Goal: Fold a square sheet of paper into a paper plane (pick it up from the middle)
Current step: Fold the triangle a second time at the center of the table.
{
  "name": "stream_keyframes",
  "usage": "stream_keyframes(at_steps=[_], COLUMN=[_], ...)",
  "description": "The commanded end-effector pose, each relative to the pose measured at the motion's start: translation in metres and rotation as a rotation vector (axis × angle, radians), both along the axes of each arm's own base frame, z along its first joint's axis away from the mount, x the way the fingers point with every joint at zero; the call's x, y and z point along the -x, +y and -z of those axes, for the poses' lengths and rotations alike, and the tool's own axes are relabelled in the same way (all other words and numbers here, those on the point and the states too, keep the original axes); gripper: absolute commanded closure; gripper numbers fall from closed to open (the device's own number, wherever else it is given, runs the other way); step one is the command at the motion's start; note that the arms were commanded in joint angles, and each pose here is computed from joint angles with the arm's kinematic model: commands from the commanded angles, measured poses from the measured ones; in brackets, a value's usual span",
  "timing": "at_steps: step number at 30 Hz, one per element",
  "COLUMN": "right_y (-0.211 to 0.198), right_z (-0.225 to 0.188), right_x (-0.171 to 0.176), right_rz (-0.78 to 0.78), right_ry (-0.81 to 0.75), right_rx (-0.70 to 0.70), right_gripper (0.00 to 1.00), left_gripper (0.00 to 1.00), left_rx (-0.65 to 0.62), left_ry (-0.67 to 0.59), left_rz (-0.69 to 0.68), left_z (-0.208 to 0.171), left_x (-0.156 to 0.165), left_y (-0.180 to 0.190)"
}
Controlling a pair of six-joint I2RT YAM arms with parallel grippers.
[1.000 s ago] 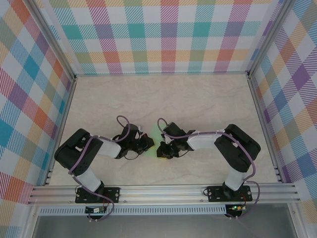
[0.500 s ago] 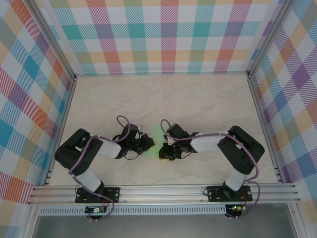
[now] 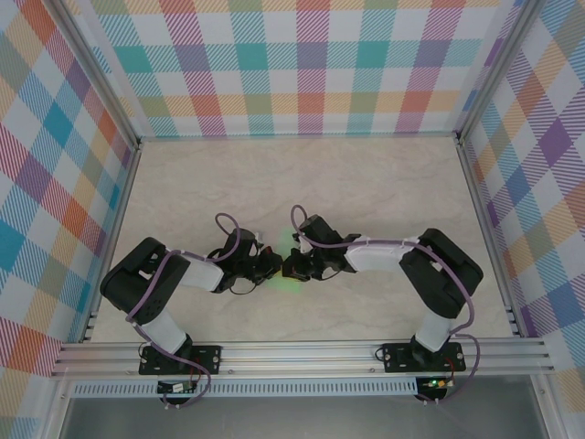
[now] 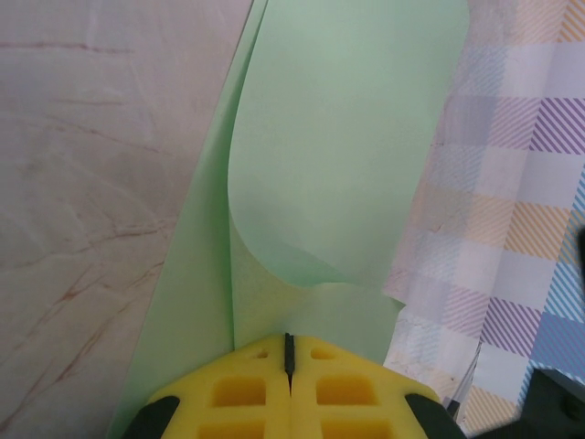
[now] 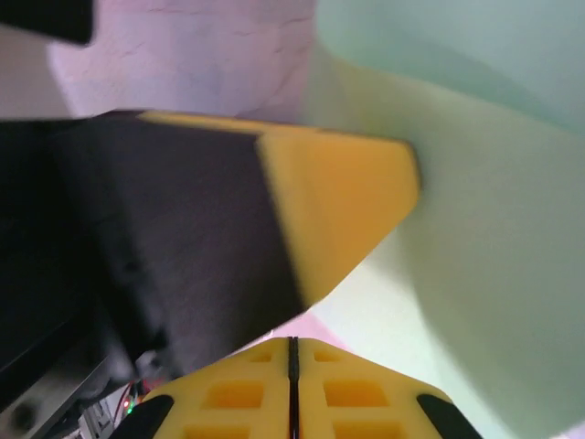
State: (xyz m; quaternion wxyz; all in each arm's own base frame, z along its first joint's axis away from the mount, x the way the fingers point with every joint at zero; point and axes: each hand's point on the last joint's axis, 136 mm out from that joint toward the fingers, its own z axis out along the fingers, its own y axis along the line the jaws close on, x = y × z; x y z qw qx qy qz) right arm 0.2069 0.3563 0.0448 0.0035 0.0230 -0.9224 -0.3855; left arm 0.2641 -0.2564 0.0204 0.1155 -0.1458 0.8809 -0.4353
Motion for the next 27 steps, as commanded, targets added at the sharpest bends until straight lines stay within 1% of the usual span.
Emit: stream_keyframes(at_steps=[1, 5, 12, 19, 22, 27], right_y=[-0.007, -0.024, -0.051, -0.056, -0.053, -0.056], right_z=[0.025, 0.046, 0.07, 0.071, 0.07, 0.069], right_x=[-0.003, 0.007, 0.031, 0.036, 0.036, 0.035], right_rz=[0.052, 0.067, 0.074, 0.029, 0.008, -0.015], right_ry=[0.035, 0.063, 0.123, 0.142, 0.145, 0.137], right_rx=[0.056, 0.113, 0.174, 0.159, 0.159, 0.175], right_gripper=[0.91, 0.92, 0.91, 0.91, 0.91, 0.91], left_gripper=[1.0, 1.0, 1.0, 1.0, 1.0, 1.0], left_rx=[-0.048, -0.049, -0.038, -0.047, -0.075, -0.087], left_ry=[0.023, 0.024, 0.015, -0.002, -0.015, -0.031], left_rz=[0.0, 0.003, 0.006, 0.014, -0.013, -0.038], left_z=[0.01, 0.01, 0.007, 0.002, 0.003, -0.001], left_x=[0.007, 0.007, 0.004, -0.001, -0.008, -0.02], left_y=[0.008, 0.007, 0.005, 0.002, 0.007, 0.007])
